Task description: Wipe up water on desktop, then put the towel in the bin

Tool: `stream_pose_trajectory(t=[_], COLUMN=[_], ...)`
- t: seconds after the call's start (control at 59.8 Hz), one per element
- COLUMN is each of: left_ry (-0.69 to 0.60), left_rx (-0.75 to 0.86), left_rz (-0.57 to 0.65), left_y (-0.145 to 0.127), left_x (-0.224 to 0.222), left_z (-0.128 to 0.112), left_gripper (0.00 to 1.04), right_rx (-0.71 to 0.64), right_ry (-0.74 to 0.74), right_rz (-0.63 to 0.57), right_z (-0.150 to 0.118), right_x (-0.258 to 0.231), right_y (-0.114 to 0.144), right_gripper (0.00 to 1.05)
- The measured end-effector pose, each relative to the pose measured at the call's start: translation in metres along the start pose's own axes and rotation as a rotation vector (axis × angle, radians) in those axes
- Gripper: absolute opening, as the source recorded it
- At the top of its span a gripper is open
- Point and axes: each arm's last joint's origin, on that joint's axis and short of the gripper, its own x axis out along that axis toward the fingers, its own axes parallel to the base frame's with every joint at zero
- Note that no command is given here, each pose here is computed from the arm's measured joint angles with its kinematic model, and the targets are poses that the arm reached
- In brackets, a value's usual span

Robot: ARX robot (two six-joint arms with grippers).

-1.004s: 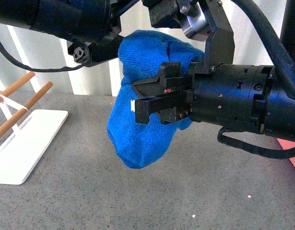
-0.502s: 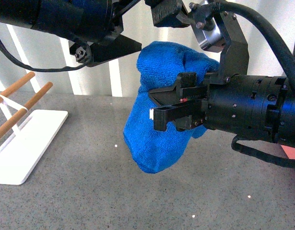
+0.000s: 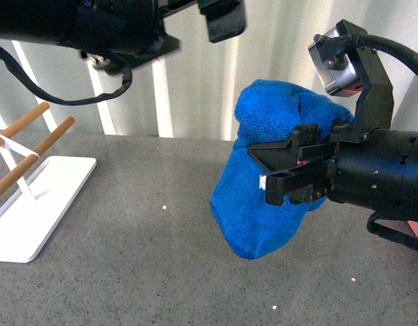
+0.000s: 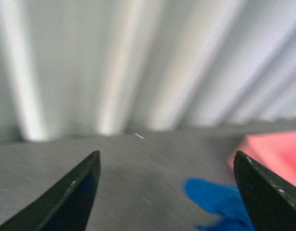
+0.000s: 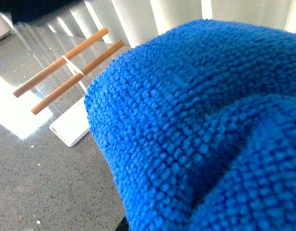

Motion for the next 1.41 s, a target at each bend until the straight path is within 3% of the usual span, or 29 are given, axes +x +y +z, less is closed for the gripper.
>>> stream_pose_trajectory(t=[0.117, 0.485, 1.205, 1.406], left_ry=[-0.124, -0.106, -0.102, -0.126], left_rx=[0.1, 0.162, 0.17, 0.174], left_rz=[0.246, 0.283, 0.3, 0.295], left_y=[0.021, 0.058, 0.079, 0.075], left_x=[-0.035, -0.119, -0.208, -0.219], left_z=[-0.007, -0.04, -0.078, -0.073], left_gripper=[0.62, 0.04, 0.04, 0.04], right_rx=[0.0, -0.01, -0.032, -0.037], right_ry=[0.001, -0.01, 0.004, 0.002], right_rz=[0.002, 0.003, 0.016, 0.02], right_z=[0.0, 0.004, 0.003, 0.005], right_x=[-0.001, -0.002, 0.0, 0.0], right_y=[0.0, 0.002, 0.011, 0.012], right_gripper=[0.05, 0.05, 0.05, 0.05])
